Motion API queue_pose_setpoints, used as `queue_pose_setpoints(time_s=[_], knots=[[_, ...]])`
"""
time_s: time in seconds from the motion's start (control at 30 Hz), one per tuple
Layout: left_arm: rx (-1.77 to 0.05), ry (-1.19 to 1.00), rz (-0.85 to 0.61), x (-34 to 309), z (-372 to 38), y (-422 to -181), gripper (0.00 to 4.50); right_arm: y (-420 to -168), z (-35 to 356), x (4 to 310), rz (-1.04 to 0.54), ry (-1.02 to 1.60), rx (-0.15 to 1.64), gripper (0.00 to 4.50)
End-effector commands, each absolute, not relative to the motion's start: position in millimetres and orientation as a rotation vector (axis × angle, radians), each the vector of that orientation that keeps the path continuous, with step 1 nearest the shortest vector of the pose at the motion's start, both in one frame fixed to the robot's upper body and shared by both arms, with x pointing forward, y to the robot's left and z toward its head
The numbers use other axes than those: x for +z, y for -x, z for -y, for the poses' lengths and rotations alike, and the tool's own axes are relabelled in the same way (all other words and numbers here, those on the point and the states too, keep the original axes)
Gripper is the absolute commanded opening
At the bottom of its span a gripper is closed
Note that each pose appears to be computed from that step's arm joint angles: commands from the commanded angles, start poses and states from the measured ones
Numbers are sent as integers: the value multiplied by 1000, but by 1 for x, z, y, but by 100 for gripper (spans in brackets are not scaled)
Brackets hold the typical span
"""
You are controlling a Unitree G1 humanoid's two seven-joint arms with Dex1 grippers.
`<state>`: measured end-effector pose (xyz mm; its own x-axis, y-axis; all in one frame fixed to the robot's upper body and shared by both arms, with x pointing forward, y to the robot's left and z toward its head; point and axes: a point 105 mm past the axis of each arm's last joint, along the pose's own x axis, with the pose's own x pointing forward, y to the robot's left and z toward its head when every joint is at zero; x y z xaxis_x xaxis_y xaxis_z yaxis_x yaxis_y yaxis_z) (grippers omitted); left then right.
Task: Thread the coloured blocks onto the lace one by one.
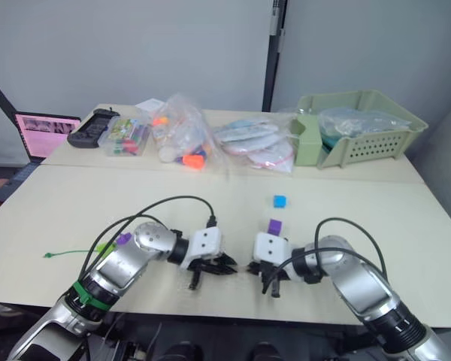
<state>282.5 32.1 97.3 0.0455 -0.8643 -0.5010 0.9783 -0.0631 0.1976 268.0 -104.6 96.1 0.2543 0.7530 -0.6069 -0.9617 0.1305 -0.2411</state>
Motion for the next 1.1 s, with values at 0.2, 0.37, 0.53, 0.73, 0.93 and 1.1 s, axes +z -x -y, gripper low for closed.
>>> queue_pose_setpoints(time_s=[0.2,0.37,0.53,0.73,0.93,1.1], knots=[[-1524,-612,-202,109,-31,-289,4,-267,100,105,-339,671,1289,0],[-1522,-618,-205,110,-32,-290,0,-266,98,114,-320,561,1219,93],[-1519,-627,-214,110,-37,-288,0,-256,116,120,-324,451,1066,265],[-1496,-632,-235,109,-47,-288,0,-258,135,128,-230,174,671,446],[-1482,-635,-246,108,-53,-289,0,-276,155,112,-195,66,290,446],[-1468,-642,-244,109,-55,-292,0,-293,147,108,-138,27,110,446]])
